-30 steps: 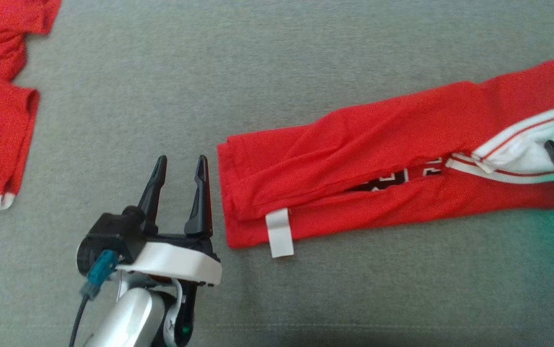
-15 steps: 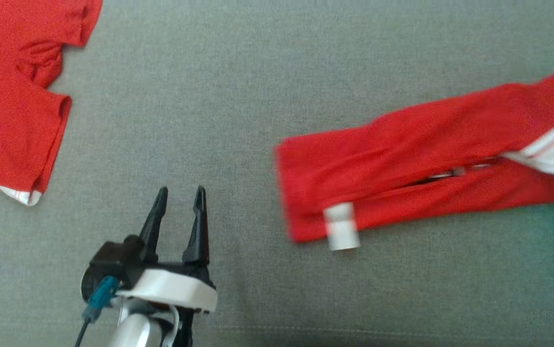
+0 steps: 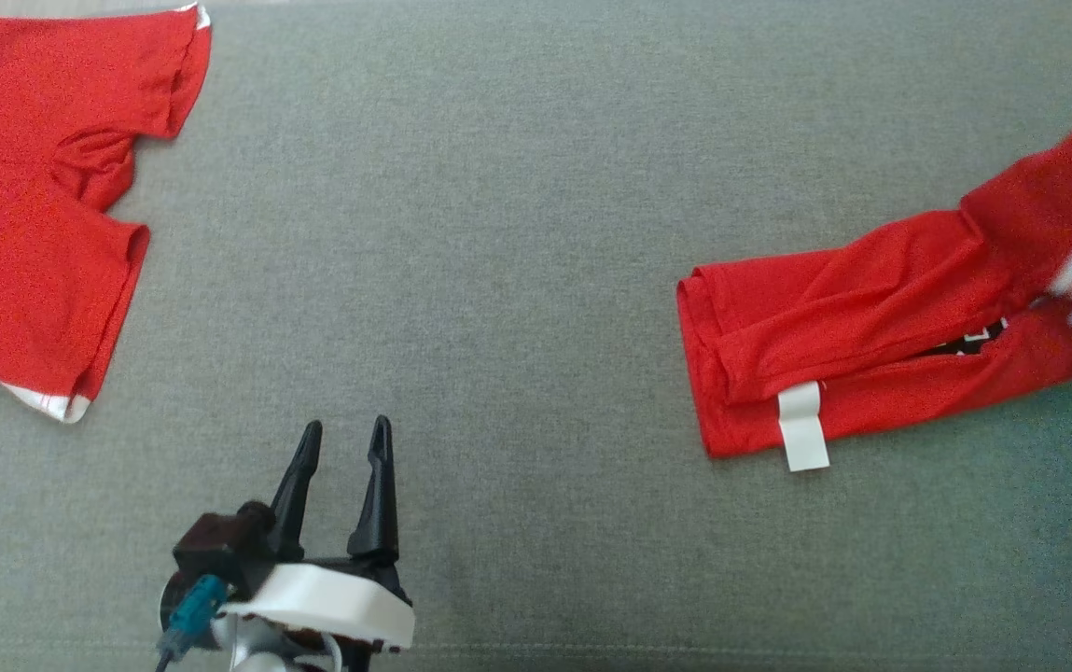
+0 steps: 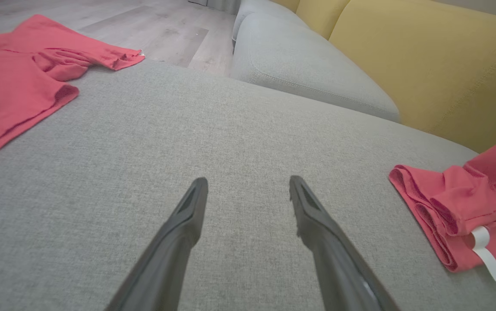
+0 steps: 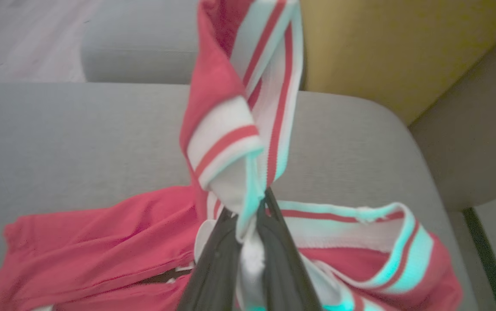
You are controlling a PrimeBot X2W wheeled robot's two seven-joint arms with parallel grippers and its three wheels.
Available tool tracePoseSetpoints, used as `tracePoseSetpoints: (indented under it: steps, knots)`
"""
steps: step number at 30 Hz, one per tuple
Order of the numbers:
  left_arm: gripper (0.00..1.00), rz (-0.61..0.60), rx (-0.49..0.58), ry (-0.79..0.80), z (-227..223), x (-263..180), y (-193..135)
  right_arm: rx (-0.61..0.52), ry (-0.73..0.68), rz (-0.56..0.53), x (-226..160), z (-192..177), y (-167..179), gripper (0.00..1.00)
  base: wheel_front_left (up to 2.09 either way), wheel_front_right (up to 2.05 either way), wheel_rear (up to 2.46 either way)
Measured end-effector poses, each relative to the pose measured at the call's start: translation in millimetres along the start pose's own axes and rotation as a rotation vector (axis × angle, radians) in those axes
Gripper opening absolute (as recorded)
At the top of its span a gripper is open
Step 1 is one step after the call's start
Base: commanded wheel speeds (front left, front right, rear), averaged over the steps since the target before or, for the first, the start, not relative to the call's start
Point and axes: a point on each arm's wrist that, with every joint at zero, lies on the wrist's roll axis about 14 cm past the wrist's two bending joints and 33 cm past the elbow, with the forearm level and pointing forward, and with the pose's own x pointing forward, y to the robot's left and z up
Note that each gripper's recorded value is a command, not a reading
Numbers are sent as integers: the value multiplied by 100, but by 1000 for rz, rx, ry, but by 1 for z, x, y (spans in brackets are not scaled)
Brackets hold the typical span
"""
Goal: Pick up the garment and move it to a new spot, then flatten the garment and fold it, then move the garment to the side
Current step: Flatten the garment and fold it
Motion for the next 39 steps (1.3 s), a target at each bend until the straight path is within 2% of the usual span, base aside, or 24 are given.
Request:
tracePoseSetpoints:
  steps: [1,5,8,12,18,26,27,28,29,34,39]
  knots:
    - [100,0,0,0,0,0,0,0,0,0,0,0,0,0,0,0,0]
    - [100,-7,-3,-1,0,-1,-4,-44,69,182,-4,-34,72,0,0,0,0]
    - [100,-8,-6,-7,2,-2,-5,-32,100,277,-8,-56,112,0,0,0,0]
    - [100,-7,-15,-7,2,-3,-7,29,65,346,-3,-70,156,0,0,0,0]
    - [100,-19,-25,-1,1,-3,-12,68,48,363,5,-83,186,0,0,0,0]
    - [100,-39,-24,14,-4,-5,-18,51,27,372,15,-79,202,0,0,0,0]
    - [100,-41,-25,15,-4,-5,-19,48,25,377,15,-79,204,9,0,0,0]
    - [100,-41,-24,15,-4,-6,-20,44,28,383,15,-80,207,48,0,0,0]
    - [100,-40,-24,14,-4,-6,-19,42,25,391,14,-80,210,100,0,0,0]
    - [100,-35,-21,8,-3,-8,-18,140,-61,483,3,-61,229,100,0,0,0]
    - [100,-32,-24,-2,0,-12,-17,254,-311,513,-23,-16,225,100,0,0,0]
